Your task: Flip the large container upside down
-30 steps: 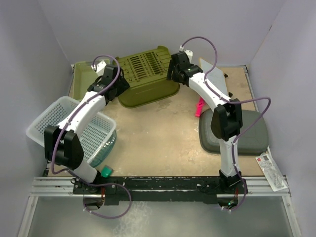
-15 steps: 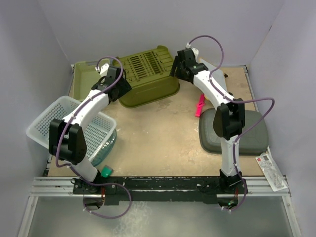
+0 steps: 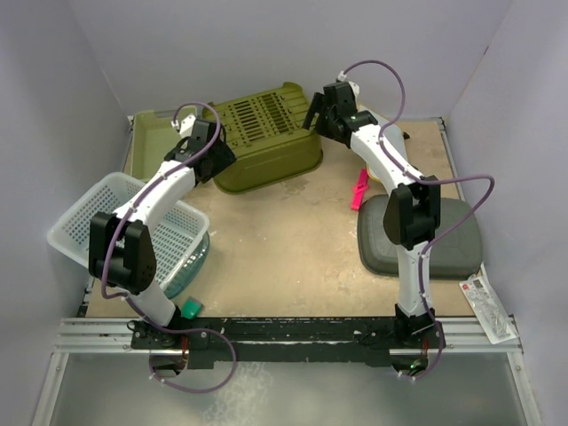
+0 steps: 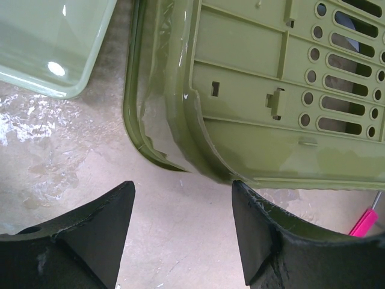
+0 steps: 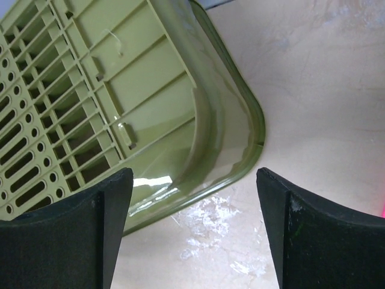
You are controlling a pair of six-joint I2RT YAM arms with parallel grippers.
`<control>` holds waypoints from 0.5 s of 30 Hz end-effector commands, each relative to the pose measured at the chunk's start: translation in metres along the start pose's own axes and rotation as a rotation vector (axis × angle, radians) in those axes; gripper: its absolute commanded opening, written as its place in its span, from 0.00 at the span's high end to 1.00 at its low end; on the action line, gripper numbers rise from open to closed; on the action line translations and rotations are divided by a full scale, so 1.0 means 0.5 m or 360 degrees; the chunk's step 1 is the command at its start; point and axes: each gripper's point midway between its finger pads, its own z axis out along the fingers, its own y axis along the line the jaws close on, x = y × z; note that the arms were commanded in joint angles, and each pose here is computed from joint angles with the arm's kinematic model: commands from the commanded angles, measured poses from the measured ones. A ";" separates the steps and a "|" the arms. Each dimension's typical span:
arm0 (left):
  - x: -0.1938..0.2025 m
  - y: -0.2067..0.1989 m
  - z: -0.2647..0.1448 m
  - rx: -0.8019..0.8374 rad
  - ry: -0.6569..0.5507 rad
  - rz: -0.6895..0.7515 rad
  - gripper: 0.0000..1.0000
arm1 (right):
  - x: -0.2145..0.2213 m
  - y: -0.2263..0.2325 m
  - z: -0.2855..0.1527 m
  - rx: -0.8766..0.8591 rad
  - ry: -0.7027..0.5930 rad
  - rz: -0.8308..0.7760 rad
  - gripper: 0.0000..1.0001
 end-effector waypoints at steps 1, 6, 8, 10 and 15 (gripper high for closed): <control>-0.048 -0.033 -0.010 0.0085 -0.0084 -0.0029 0.37 | -0.047 0.013 0.010 -0.0023 -0.0099 0.0072 0.16; -0.053 -0.036 -0.013 0.0095 -0.0082 -0.0022 0.37 | -0.045 -0.011 0.043 0.0016 -0.0088 0.0087 0.24; -0.053 -0.038 -0.013 0.0101 -0.0075 -0.0006 0.37 | -0.042 -0.017 0.051 0.0019 -0.0066 0.0094 0.37; -0.052 -0.037 -0.011 0.0095 -0.0069 0.0001 0.37 | -0.045 -0.013 0.045 -0.0002 -0.0064 0.0099 0.52; -0.046 -0.039 -0.007 0.0107 -0.0047 0.0009 0.37 | -0.053 -0.013 0.011 -0.0027 -0.0089 0.0107 0.84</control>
